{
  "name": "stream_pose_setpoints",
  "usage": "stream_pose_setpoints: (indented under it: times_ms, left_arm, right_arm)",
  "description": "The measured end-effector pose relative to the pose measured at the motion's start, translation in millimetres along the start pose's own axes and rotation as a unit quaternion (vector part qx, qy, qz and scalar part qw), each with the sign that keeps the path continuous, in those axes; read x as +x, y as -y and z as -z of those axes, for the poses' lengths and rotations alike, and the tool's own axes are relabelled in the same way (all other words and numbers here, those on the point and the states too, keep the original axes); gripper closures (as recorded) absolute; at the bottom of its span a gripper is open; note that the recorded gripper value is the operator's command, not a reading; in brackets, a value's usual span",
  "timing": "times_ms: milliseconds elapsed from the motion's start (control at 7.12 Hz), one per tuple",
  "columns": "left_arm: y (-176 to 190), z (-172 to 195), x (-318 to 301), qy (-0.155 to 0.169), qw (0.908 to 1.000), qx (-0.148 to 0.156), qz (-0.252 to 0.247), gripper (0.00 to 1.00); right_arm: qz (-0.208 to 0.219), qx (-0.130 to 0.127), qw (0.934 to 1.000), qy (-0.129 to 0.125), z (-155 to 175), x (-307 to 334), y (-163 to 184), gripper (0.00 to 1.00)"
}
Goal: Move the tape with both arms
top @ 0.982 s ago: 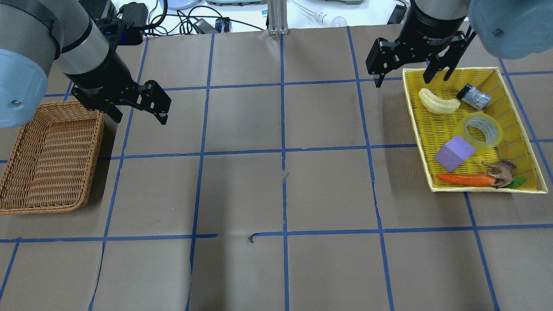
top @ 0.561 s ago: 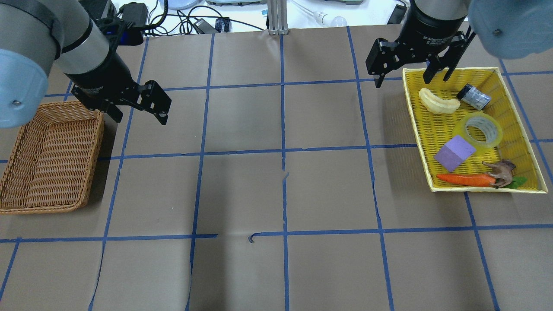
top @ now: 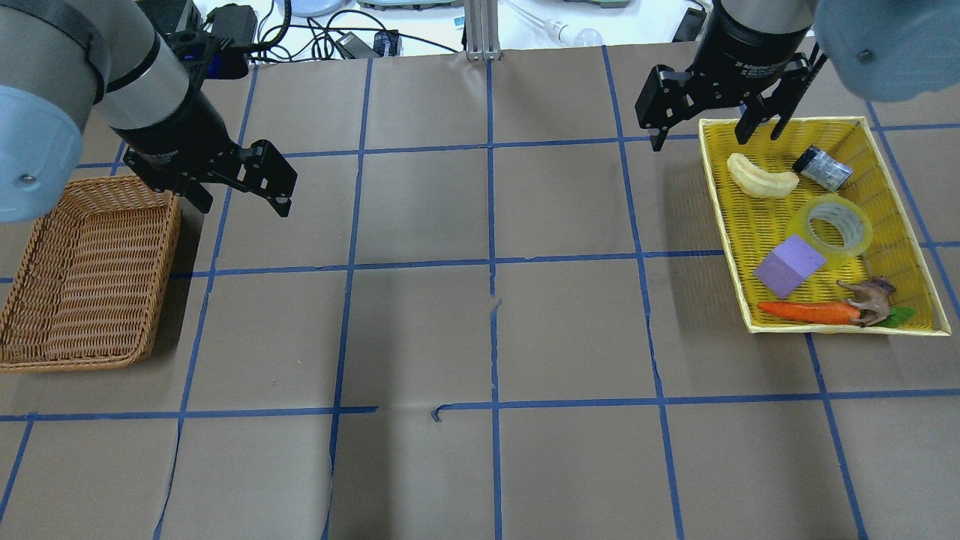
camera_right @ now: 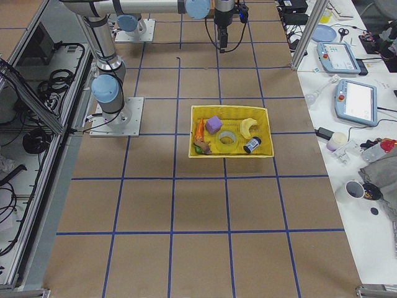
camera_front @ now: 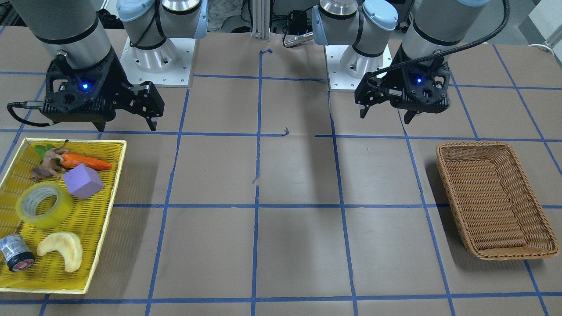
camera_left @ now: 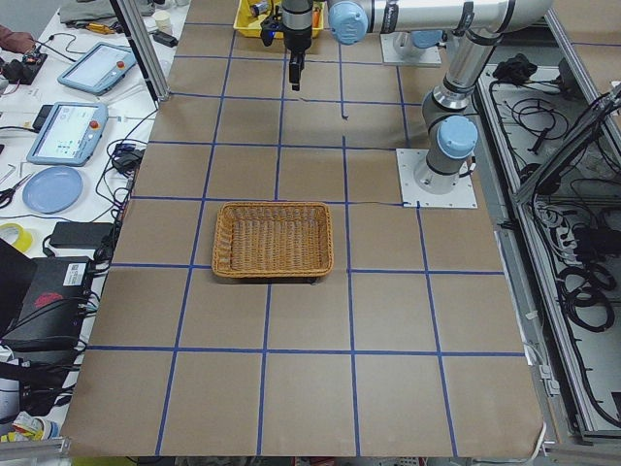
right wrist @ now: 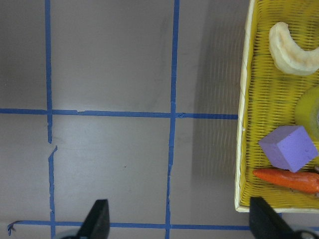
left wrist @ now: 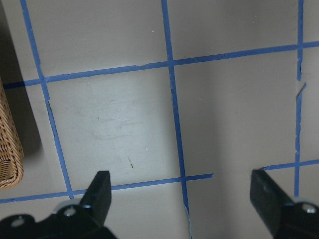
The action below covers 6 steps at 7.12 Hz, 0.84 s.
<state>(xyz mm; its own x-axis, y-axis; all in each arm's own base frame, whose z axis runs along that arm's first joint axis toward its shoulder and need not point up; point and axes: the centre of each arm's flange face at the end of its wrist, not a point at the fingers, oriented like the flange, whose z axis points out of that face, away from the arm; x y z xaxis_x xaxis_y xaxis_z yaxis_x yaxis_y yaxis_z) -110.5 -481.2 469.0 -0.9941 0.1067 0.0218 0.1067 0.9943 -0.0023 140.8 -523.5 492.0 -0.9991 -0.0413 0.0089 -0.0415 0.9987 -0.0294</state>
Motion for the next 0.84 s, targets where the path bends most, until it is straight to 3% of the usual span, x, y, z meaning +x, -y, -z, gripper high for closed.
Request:
stream_pose_setpoints:
  times_ms: [842]
  left_arm:
    - [-1.7,1.9,-1.1,0.001,1.0,0.0,0.002,0.0]
  right_arm:
    - [0.0,0.0,1.0,0.001,0.2,-0.2,-0.1,0.0]
